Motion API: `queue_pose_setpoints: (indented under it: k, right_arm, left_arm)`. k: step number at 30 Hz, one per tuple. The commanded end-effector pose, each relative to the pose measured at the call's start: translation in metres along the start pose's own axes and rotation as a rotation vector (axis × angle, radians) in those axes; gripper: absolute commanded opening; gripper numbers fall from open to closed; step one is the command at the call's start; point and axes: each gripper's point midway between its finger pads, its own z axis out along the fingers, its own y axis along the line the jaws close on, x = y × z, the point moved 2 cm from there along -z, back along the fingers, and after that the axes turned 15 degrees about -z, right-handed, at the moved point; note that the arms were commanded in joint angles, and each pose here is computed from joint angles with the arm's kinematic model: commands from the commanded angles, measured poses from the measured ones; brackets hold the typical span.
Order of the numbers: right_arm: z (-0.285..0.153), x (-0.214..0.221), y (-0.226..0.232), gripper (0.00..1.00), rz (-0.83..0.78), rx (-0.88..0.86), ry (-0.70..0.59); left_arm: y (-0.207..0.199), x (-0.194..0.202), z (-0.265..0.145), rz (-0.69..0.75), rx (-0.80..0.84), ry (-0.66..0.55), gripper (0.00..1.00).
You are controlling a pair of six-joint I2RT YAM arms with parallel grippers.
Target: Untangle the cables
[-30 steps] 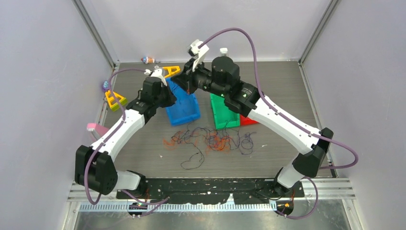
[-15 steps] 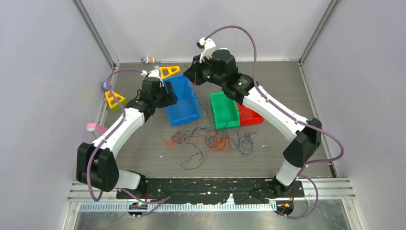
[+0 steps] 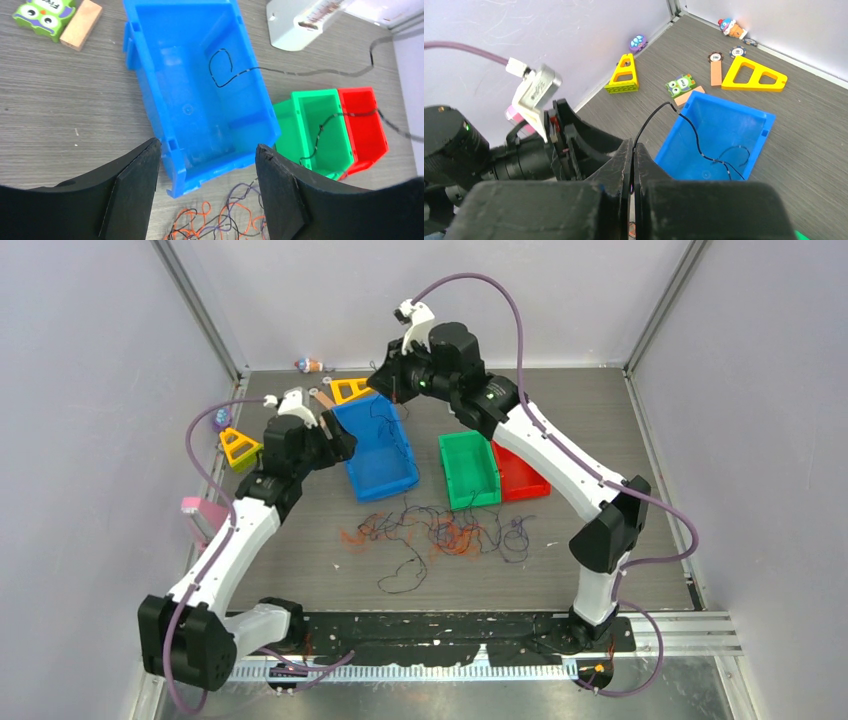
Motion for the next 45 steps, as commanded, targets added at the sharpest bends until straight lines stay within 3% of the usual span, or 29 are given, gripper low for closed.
queue_pose_setpoints:
  k: [1, 5, 12, 18, 25, 34, 37, 40, 41, 42, 43, 45]
  right_arm:
    - [-0.006, -0.037, 0.012, 0.05, -0.021, -0.043, -0.067]
    - [0.008, -0.029, 0.010, 0.05, -0.002, -0.046, -0.035]
    - [0.038, -0.007, 0.007, 0.05, 0.028, -0.066, 0.009]
    - [0.066, 0.018, 0.011, 0.05, 0.033, -0.102, 0.077]
    - [0.060, 0.010, 0.019, 0.05, 0.021, -0.104, 0.061]
    - [0.040, -0.009, 0.037, 0.05, 0.060, -0.167, 0.035]
    - [0.032, -0.017, 0.045, 0.05, 0.089, -0.205, 0.024]
    - [0.025, -0.021, 0.048, 0.05, 0.097, -0.214, 0.014]
    - [0.021, -0.024, 0.049, 0.05, 0.096, -0.215, 0.009]
    - [0.021, -0.021, 0.049, 0.05, 0.096, -0.214, 0.016]
    - [0.019, -0.023, 0.049, 0.05, 0.090, -0.212, 0.012]
    - [0.017, -0.019, 0.044, 0.26, 0.079, -0.189, 0.020]
  left_arm:
    - [-0.025, -0.003, -0.014, 0.001, 0.192, -0.047, 0.69]
    - [-0.028, 0.015, -0.014, -0.021, 0.315, -0.047, 0.67]
    - [-0.013, 0.026, -0.011, -0.044, 0.272, -0.045, 0.63]
    - [-0.014, 0.024, -0.010, -0.026, 0.274, -0.043, 0.65]
    - [-0.033, 0.006, -0.017, 0.035, 0.360, -0.115, 0.76]
    - [-0.050, -0.014, -0.001, 0.073, 0.417, -0.187, 0.76]
    - [-0.057, -0.019, 0.009, 0.072, 0.441, -0.198, 0.65]
    - [-0.058, -0.024, 0.020, 0.061, 0.416, -0.200, 0.43]
    - [-0.059, -0.027, 0.022, 0.060, 0.413, -0.206, 0.28]
    - [-0.059, -0.030, 0.023, 0.059, 0.408, -0.214, 0.06]
    - [-0.059, -0.032, 0.024, 0.057, 0.401, -0.221, 0.00]
    - [-0.058, -0.035, 0.023, 0.058, 0.388, -0.234, 0.00]
